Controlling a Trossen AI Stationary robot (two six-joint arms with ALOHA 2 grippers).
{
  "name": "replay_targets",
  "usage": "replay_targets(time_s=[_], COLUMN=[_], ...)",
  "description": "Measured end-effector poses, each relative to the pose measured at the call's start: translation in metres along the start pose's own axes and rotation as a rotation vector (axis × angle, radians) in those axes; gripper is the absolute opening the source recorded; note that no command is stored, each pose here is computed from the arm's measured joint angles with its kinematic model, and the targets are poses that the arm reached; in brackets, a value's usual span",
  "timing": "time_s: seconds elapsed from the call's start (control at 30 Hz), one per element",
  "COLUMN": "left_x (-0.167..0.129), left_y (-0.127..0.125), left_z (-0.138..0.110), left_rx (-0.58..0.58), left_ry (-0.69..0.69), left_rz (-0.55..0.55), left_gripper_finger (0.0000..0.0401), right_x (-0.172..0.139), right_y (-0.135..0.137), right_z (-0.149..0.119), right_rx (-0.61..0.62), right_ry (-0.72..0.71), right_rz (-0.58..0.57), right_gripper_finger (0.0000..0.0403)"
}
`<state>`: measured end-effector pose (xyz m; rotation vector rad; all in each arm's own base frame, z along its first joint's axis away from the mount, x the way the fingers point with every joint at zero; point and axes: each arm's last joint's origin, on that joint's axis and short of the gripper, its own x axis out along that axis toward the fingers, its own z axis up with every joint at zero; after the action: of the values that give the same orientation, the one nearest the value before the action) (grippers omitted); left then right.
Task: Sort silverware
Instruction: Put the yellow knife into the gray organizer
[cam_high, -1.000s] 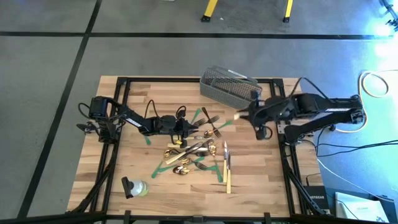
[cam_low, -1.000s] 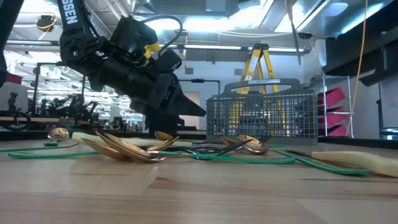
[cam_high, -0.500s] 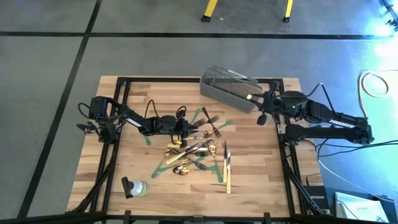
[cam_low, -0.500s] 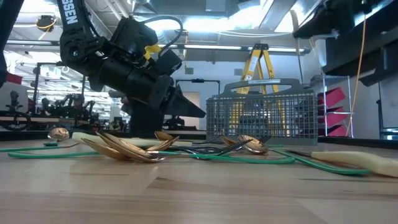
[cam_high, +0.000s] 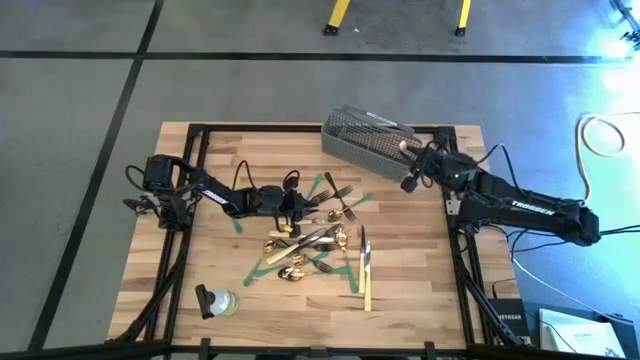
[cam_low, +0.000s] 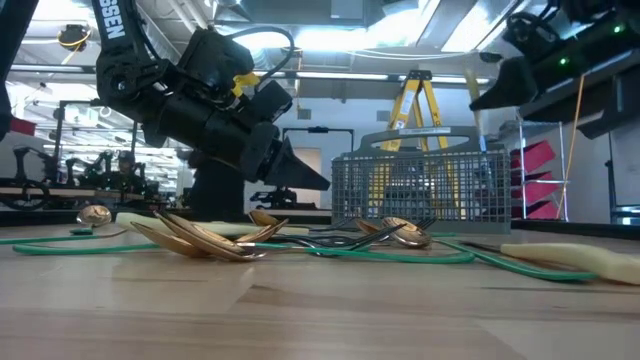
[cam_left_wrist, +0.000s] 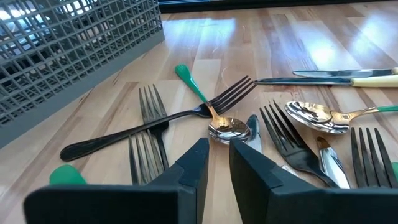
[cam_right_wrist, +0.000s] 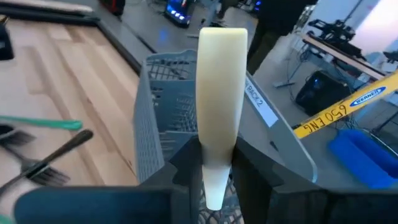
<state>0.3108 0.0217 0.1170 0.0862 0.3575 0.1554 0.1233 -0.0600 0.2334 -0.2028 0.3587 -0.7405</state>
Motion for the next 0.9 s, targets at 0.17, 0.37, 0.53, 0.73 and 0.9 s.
replay_targets(time_s=[0.17,0.37,0.53,0.73,0.9], left_x=[0.000,0.000,0.000,0.000,0.000], left_y=[0.000,0.000,0.000,0.000,0.000], left_z=[0.000,0.000,0.000,0.000,0.000], left_rx=[0.000,0.000,0.000,0.000,0.000], left_ry=[0.001,0.001,0.001,0.001,0.001], left_rz=[0.000,0.000,0.000,0.000,0.000], left_gripper_finger=[0.0049,0.0049,0.0049,0.0049,0.0049], right_x=[0.004,0.007,0.007,0.007,0.007], right_y=[0.003,0.007,0.007,0.006,0.006], right_z=[-0.010,-0.026,-0.024,-0.021,-0.021], right_rx=[0.077,0.106,0.137,0.155,0.152], right_ry=[-0.040,0.010,-0.009,-0.044,-0.043], right_rz=[-0.047,-0.067,-0.068,-0.078,-0.085], right_gripper_finger=[0.0058,0.0058,0.0058,0.0093,0.0122])
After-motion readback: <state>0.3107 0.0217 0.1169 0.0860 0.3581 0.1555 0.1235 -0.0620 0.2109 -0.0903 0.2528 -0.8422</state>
